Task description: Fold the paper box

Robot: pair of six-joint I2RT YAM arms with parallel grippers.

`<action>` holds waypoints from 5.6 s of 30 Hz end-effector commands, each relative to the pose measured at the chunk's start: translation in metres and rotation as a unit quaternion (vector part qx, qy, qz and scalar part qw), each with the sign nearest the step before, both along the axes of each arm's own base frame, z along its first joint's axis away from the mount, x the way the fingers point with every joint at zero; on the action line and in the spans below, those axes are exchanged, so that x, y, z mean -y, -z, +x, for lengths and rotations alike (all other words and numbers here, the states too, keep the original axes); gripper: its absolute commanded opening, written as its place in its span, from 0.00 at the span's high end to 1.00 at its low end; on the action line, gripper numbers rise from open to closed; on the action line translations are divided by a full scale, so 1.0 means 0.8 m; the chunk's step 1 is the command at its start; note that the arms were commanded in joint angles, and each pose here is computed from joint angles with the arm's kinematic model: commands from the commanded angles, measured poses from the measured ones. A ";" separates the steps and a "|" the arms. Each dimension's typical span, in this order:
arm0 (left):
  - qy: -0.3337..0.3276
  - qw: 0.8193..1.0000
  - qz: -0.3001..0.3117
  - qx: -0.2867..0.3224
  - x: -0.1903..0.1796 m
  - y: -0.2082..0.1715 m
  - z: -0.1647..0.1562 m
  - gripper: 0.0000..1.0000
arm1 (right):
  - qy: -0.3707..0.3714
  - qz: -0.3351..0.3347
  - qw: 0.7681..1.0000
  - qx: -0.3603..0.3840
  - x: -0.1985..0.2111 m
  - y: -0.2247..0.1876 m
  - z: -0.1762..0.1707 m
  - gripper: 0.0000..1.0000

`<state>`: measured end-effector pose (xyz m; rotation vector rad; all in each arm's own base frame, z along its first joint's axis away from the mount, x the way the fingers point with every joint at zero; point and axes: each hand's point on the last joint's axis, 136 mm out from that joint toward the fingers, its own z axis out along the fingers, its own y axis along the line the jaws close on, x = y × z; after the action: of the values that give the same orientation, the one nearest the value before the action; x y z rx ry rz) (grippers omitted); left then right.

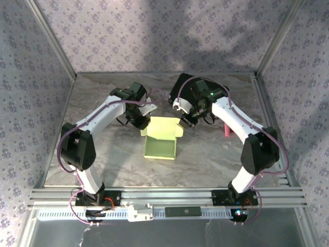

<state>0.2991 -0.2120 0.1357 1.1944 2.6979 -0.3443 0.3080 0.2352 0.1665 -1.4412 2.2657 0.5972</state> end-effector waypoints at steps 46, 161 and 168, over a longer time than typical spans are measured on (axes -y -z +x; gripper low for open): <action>-0.125 0.990 -0.023 0.064 0.006 -0.033 0.029 0.97 | 0.100 -0.057 0.993 0.005 -0.029 0.037 0.005 1.00; -0.272 0.888 -0.223 0.295 0.016 -0.001 0.001 0.84 | 0.400 0.138 0.900 0.105 -0.161 0.061 -0.016 0.79; -0.247 0.901 -0.179 0.308 0.005 0.013 -0.004 0.85 | 0.392 0.144 0.904 0.091 -0.144 0.048 -0.031 0.62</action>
<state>0.2948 -0.1836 0.0994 0.2876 2.2278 -0.1707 0.3023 0.3240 0.1056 -0.2856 2.2463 0.2857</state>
